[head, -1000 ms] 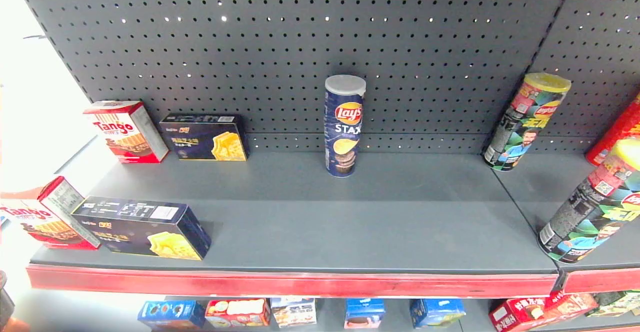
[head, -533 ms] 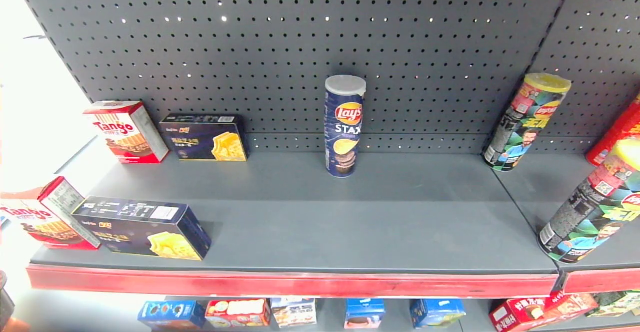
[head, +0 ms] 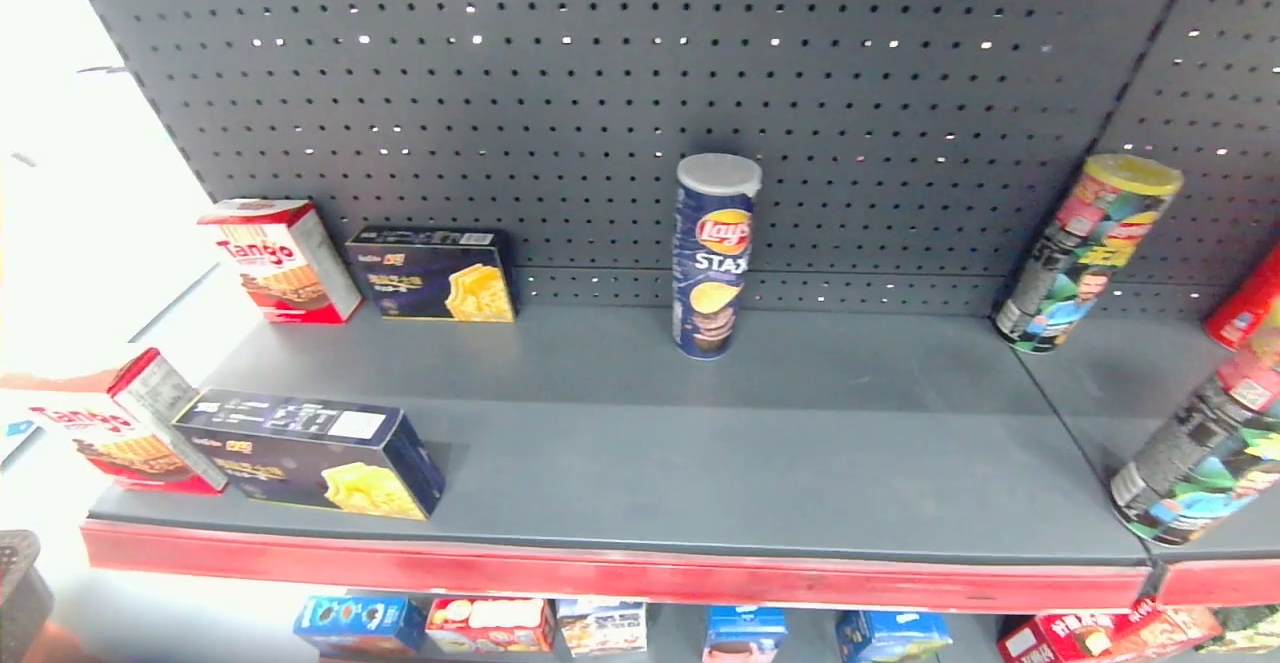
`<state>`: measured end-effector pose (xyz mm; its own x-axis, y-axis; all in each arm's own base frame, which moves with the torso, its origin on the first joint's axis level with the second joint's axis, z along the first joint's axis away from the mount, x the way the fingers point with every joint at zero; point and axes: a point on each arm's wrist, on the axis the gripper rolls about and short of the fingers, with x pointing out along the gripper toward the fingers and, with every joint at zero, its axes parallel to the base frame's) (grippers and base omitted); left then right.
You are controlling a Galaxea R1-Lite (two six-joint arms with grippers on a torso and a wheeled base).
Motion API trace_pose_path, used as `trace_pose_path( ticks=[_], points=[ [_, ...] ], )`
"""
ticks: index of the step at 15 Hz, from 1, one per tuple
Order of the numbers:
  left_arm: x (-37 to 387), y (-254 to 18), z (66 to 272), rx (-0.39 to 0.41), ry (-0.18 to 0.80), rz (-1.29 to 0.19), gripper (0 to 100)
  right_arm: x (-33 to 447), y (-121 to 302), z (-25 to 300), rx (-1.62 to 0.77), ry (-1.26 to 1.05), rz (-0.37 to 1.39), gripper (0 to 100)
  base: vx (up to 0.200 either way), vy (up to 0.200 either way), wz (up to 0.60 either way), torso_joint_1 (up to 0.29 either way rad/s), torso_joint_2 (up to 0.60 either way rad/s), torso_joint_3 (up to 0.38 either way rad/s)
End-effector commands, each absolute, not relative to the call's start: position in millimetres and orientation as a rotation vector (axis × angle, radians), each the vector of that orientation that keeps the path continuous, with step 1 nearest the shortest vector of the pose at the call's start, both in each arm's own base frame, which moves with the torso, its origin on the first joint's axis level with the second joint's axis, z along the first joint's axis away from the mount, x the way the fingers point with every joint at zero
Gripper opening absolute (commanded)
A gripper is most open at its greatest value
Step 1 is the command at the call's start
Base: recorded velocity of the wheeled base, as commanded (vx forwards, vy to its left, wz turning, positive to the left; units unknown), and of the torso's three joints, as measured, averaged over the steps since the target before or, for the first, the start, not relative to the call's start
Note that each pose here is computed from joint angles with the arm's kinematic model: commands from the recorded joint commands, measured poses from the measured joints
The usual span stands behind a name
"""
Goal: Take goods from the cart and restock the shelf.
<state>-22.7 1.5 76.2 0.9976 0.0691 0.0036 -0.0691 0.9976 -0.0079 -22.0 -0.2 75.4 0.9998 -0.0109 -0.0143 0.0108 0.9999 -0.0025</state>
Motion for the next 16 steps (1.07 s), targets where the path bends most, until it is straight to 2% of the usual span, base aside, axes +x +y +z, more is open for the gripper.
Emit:
trace_pose_path(
  ticks=[1,9,16],
  points=[
    [-22.6,1.6,76.0,-0.008,-0.002,0.069,100,-21.9,-0.3,75.4,-0.003,0.015,-0.012,100,0.0,0.0,0.6,0.012,0.01,0.002],
    [-22.6,1.6,76.0,-0.008,-0.002,0.069,100,-21.9,-0.3,75.4,-0.003,0.015,-0.014,100,0.0,0.0,0.6,-0.001,0.0,0.002],
    [-22.6,1.4,76.0,-0.003,-0.002,0.064,100,-21.9,-0.3,75.4,0.0,0.015,-0.015,100,0.0,0.0,0.0,0.0,0.0,0.0]
  ],
)
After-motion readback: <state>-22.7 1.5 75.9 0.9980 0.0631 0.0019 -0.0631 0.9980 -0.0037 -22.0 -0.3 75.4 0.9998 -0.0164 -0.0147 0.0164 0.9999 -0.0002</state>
